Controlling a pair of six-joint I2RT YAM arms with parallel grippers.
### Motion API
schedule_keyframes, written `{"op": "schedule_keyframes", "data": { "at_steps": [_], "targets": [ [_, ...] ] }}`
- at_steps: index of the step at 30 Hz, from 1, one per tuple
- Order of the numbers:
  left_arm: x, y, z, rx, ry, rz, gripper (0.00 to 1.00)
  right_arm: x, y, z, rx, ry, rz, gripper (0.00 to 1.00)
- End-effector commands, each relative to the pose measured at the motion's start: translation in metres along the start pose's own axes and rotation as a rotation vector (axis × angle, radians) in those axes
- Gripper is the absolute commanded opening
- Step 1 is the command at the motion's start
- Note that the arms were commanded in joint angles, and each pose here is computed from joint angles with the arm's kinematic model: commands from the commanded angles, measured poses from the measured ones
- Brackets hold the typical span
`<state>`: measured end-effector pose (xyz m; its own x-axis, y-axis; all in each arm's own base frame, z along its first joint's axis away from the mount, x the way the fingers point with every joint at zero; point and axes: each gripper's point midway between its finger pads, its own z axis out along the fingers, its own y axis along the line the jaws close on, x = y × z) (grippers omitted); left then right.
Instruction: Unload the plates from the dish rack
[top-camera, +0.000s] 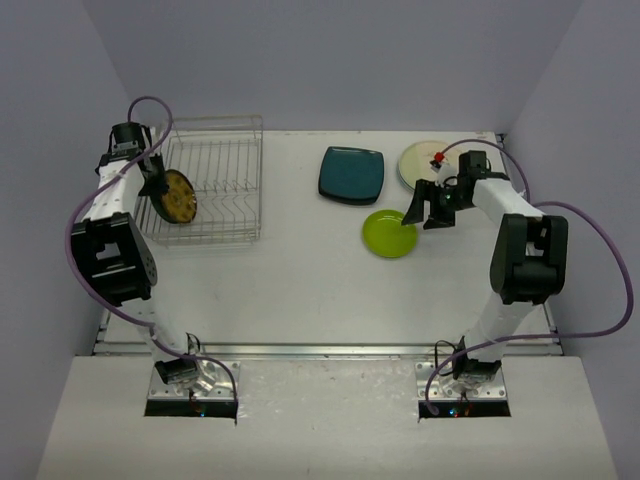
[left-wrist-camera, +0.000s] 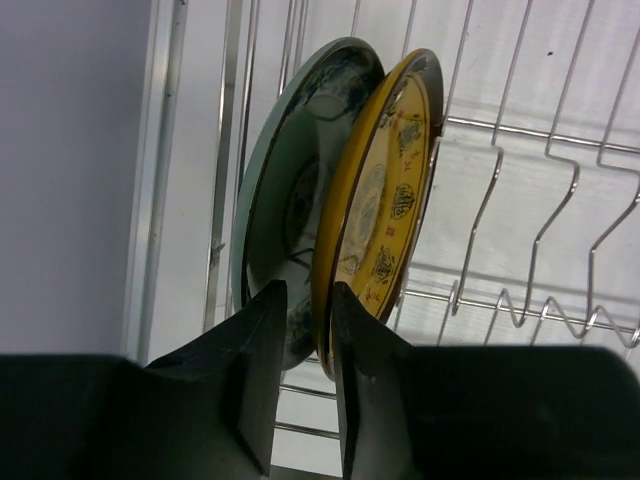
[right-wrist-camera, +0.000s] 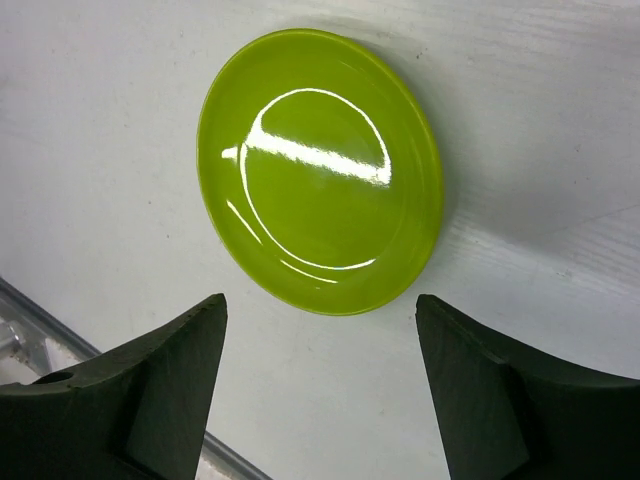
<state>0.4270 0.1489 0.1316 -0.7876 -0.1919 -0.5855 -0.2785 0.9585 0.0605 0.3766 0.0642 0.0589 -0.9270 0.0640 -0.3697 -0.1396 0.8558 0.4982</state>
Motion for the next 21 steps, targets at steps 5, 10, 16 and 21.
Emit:
{"op": "schedule_keyframes", "data": {
  "at_steps": [5,10,16,21],
  "targets": [
    [-0.025,-0.007,-0.009,-0.096,-0.124,0.089,0.09,-0.012,0.005,-0.014,0.073,-0.055,-0.120,0.76],
    [-0.047,-0.011,-0.036,-0.148,-0.216,0.116,0.01,-0.015,0.011,-0.022,0.097,-0.083,-0.167,0.77],
    [-0.080,-0.020,-0.082,-0.248,-0.348,0.166,0.00,-0.025,0.023,-0.034,0.103,-0.124,-0.208,0.77],
    [-0.114,-0.026,-0.144,-0.297,-0.504,0.183,0.00,-0.036,0.041,-0.047,0.061,-0.183,-0.253,0.77]
  ]
}}
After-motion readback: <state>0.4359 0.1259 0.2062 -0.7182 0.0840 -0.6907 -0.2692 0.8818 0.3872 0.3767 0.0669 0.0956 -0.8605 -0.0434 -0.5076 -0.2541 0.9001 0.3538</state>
